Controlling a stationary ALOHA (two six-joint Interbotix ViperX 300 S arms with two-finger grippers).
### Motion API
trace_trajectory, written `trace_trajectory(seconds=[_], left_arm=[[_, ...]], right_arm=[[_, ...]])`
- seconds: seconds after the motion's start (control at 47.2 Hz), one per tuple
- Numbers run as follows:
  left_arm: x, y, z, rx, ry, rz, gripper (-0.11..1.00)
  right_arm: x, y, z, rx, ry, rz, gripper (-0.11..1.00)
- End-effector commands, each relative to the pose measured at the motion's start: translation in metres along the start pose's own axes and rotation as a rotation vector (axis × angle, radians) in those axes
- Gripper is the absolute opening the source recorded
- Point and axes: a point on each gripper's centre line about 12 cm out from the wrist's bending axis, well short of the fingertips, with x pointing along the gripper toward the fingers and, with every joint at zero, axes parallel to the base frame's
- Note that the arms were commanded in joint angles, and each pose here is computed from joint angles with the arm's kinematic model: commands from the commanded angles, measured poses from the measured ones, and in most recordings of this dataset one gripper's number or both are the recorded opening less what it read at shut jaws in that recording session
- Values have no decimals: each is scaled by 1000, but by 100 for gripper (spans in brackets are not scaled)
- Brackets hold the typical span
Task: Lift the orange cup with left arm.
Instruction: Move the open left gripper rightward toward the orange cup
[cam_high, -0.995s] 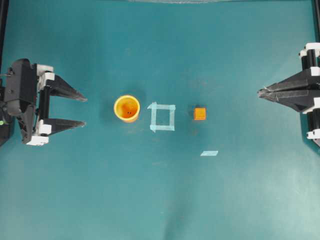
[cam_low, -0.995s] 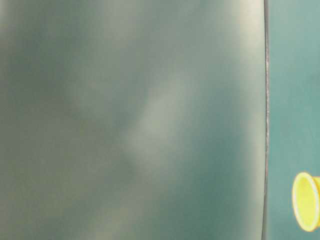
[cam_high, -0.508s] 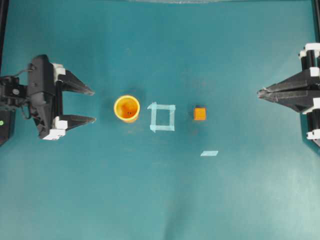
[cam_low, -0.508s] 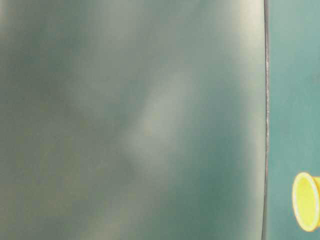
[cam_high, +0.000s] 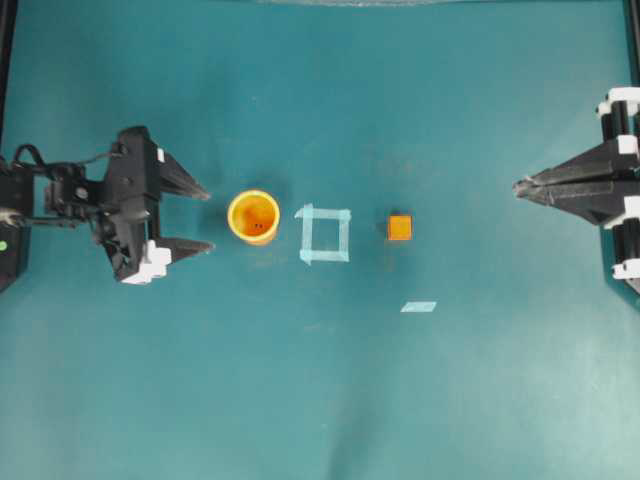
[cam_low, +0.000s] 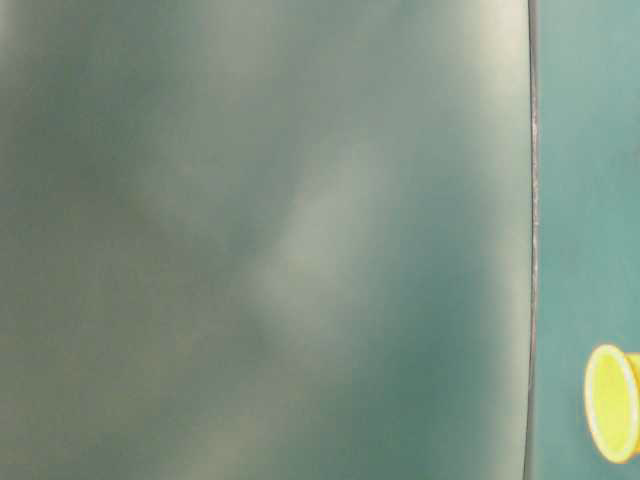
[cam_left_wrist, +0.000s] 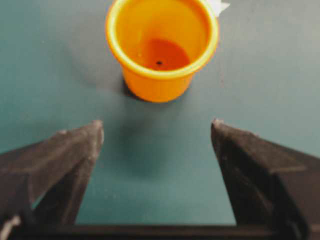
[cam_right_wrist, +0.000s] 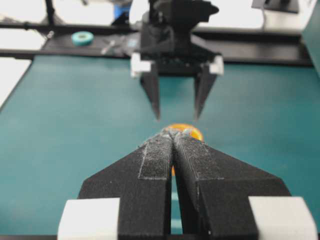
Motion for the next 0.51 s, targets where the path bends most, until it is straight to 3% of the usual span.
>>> trace_trajectory(seconds=[0.0,0.487], left_arm=[[6,1,10,-4,-31,2,85],[34,-2,15,-2,-50,-8,85]], right_arm=[[2,0,10,3,-23,-2,0],[3,0,9,8,-18,0,0]])
